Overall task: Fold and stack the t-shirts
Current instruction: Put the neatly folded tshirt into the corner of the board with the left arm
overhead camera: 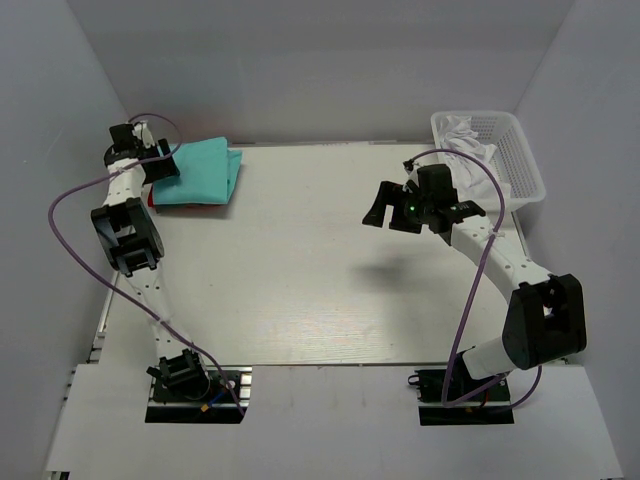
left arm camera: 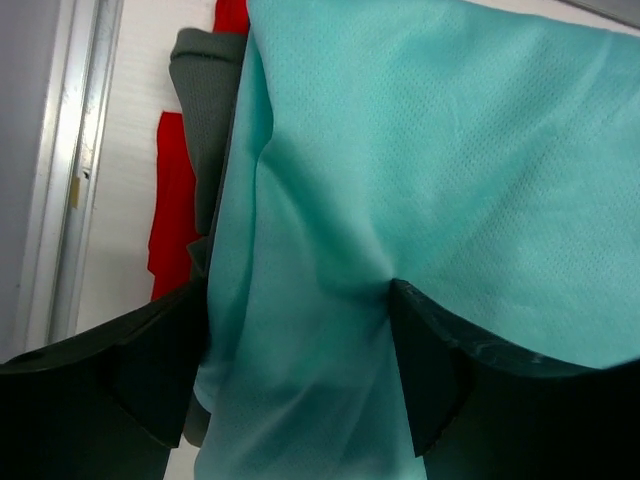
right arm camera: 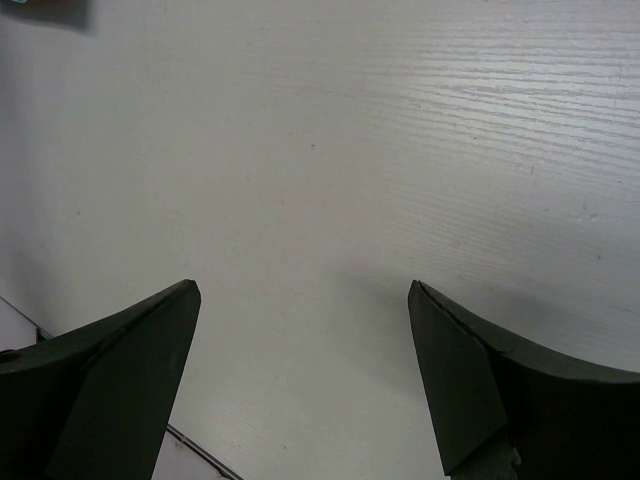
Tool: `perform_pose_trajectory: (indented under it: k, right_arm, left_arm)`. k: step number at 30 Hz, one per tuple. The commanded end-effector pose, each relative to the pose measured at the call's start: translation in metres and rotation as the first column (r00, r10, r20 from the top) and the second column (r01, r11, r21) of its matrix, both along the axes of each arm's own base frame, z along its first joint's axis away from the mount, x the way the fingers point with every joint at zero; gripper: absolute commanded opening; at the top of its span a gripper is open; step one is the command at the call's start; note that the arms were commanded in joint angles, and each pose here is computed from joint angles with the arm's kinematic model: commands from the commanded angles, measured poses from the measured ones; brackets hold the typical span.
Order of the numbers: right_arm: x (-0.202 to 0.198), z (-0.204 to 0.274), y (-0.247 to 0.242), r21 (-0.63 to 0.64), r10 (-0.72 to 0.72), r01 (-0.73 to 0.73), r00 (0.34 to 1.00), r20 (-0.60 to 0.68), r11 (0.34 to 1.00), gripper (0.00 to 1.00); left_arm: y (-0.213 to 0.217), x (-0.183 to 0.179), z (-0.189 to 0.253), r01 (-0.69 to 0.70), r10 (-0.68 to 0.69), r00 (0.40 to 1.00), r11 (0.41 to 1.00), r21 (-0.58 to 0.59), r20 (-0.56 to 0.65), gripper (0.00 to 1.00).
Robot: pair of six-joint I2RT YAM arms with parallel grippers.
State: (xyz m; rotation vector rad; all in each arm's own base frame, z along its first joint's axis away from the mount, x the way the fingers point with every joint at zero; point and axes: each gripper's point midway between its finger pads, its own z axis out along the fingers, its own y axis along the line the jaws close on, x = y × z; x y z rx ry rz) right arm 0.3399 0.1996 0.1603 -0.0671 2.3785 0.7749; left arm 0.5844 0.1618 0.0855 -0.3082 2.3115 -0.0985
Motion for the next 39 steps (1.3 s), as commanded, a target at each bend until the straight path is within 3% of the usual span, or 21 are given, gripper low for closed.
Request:
perform_pose_trajectory:
  k: [1, 3, 11, 13, 16, 29, 39]
  right_arm:
    - [0.011, 0.031, 0.002, 0.023, 0.003, -0.005, 0.996, 0.084, 1.000, 0.90]
    - [0.010, 0.034, 0.001, 0.029, -0.006, 0.004, 0.996, 0.088, 1.000, 0.90]
    - [0.010, 0.029, 0.002, 0.036, -0.012, 0.009, 0.997, 0.077, 0.999, 0.90]
    - [0.009, 0.028, 0.004, 0.040, -0.008, 0.005, 0.997, 0.074, 0.999, 0.90]
    - [0.009, 0.027, 0.002, 0.040, -0.010, 0.007, 0.997, 0.078, 0.999, 0.90]
    - [0.011, 0.022, 0.004, 0.033, -0.007, 0.005, 0.997, 0.070, 0.999, 0.90]
    - [0.012, 0.022, 0.001, 0.024, -0.016, 0.014, 0.998, 0.068, 1.000, 0.90]
  left_arm:
    - [0.003, -0.003, 0.000, -0.006, 0.006, 1.000, 1.000, 0.000, -0.020, 0.81]
    - [0.003, -0.003, 0.003, -0.006, 0.006, 1.000, 1.000, 0.000, -0.020, 0.67]
    - [0.002, 0.003, 0.058, -0.006, 0.004, 0.996, 1.000, 0.024, 0.091, 0.39]
    - [0.000, 0.002, 0.075, -0.005, 0.003, 0.992, 1.000, 0.022, 0.125, 0.18]
    - [-0.003, 0.002, 0.095, 0.011, -0.015, 0.984, 1.000, 0.028, 0.177, 0.00]
    - [0.010, 0.004, 0.120, -0.030, 0.005, 0.974, 0.994, 0.110, 0.226, 0.00]
    - [0.016, 0.007, 0.056, -0.026, 0.014, 0.993, 0.995, 0.101, 0.113, 0.00]
